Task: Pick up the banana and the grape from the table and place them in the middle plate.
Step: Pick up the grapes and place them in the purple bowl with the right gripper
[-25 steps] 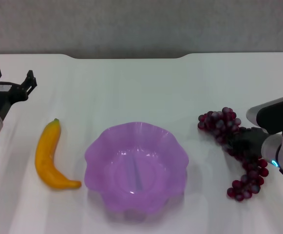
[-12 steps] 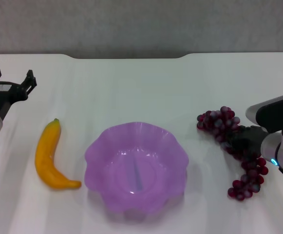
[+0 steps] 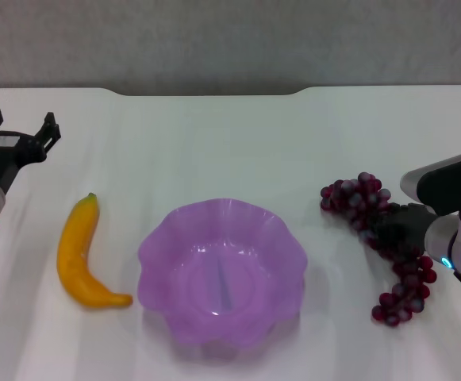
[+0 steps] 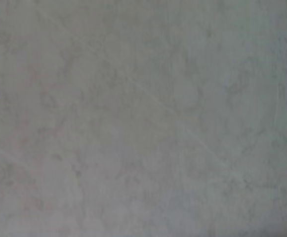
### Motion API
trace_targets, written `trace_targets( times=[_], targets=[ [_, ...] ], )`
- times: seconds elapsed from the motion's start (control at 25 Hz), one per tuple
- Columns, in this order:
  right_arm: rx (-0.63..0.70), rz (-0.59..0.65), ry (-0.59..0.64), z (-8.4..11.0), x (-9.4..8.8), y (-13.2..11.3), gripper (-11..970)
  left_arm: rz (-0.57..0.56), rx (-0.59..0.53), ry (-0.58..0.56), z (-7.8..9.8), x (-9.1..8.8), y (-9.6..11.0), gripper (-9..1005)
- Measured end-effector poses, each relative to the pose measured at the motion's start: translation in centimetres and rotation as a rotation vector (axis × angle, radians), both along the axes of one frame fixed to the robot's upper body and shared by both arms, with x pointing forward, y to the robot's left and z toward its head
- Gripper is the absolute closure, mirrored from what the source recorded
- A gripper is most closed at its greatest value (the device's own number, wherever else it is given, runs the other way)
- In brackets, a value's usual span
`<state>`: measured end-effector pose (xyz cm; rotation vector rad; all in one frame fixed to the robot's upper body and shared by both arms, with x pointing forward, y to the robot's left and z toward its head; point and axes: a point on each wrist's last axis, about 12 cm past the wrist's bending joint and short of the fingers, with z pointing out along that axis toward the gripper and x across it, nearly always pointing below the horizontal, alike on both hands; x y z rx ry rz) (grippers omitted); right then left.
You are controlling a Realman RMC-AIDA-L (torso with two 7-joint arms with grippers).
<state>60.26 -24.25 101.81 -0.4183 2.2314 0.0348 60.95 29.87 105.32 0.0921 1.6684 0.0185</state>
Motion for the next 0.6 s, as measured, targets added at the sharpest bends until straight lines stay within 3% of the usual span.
trace_targets(
  times=[0.6],
  targets=[
    [-0.016,0.028,-0.043,0.14,-0.14,0.59,602,0.004,0.003,0.013,-0.22,-0.11,0.12,119]
  ],
)
